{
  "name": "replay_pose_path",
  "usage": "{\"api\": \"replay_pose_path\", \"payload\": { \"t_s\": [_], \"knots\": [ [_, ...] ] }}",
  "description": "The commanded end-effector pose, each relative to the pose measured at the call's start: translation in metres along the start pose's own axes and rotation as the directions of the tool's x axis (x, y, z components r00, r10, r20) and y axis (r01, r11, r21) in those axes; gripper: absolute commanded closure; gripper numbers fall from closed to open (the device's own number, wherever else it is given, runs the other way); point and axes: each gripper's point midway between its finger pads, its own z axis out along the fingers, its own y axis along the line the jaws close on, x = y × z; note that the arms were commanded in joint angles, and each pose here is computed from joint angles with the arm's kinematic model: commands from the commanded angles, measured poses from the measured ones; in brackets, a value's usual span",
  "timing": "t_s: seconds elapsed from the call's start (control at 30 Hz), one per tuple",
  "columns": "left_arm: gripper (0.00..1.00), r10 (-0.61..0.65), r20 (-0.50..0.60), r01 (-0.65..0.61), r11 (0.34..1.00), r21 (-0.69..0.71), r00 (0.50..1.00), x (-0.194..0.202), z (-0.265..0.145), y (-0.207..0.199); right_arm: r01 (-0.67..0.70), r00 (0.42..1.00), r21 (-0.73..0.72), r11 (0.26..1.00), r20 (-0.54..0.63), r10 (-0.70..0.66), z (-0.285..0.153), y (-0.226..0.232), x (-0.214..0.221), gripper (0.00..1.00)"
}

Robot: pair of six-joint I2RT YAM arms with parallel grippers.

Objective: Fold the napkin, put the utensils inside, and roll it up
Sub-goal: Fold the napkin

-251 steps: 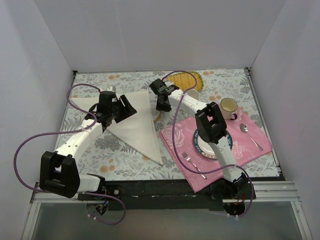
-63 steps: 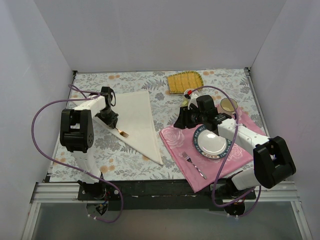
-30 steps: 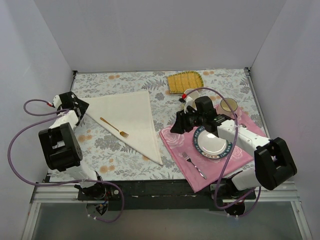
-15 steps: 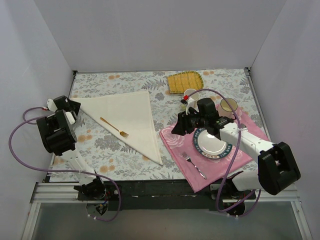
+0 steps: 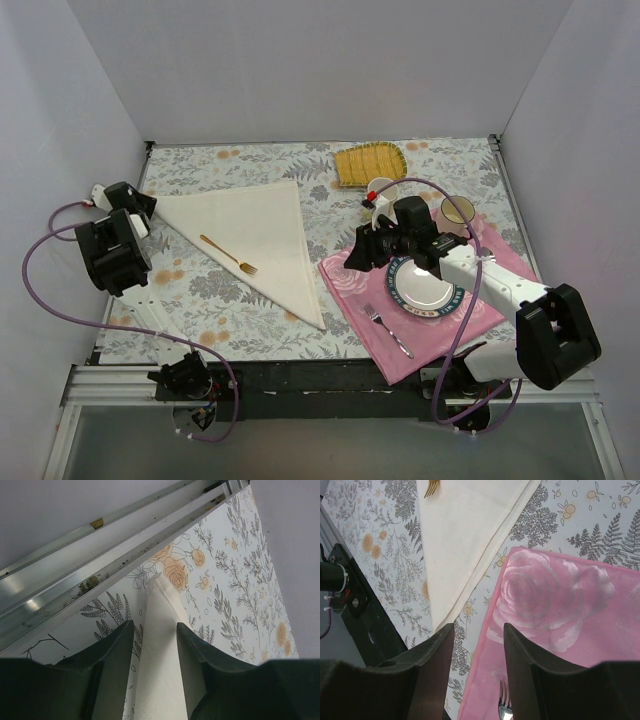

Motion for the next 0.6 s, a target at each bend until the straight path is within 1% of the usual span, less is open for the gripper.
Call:
{"api": "replay_pose_path", "payload": {
  "t_s": [0.0, 0.07, 0.1, 0.17, 0.33, 0.5, 0.57],
  "knots": [
    [0.64, 0.067, -0.03, -0.068, 0.997, -0.036, 0.997, -0.001, 0.004, 0.011, 0.023, 0.999, -0.009, 1.0, 0.036, -0.023, -0.003, 0.007, -0.02, 0.48],
    [0.69, 0.081, -0.043, -0.08, 0.997, 0.017, 0.996, -0.001, 0.005, 0.0, 0.018, 0.999, -0.012, 1.0, 0.032, -0.018, -0.002, 0.008, -0.02, 0.48],
    [0.75, 0.092, -0.052, -0.091, 0.996, 0.026, 0.994, 0.001, 0.007, -0.001, 0.015, 0.999, -0.015, 1.0, 0.036, -0.015, -0.002, 0.008, -0.021, 0.48],
    [0.8, 0.1, -0.057, -0.098, 0.994, 0.042, 0.993, 0.0, 0.007, -0.005, 0.008, 0.999, -0.018, 1.0, 0.034, -0.008, -0.002, 0.009, -0.022, 0.48],
    [0.88, 0.131, -0.022, -0.128, 0.989, 0.079, 0.991, -0.012, -0.001, -0.02, 0.004, 0.999, -0.017, 1.0, 0.036, -0.003, -0.002, 0.009, -0.023, 0.48],
    [0.9, 0.144, 0.021, -0.146, 0.985, 0.092, 0.989, -0.024, -0.023, -0.041, -0.001, 0.999, -0.029, 1.0, 0.033, 0.002, -0.001, 0.011, -0.02, 0.48],
    [0.91, 0.155, 0.037, -0.158, 0.981, 0.112, 0.987, -0.027, -0.038, -0.057, -0.007, 1.0, -0.04, 0.999, 0.027, 0.008, 0.0, 0.012, -0.018, 0.48]
  ]
}}
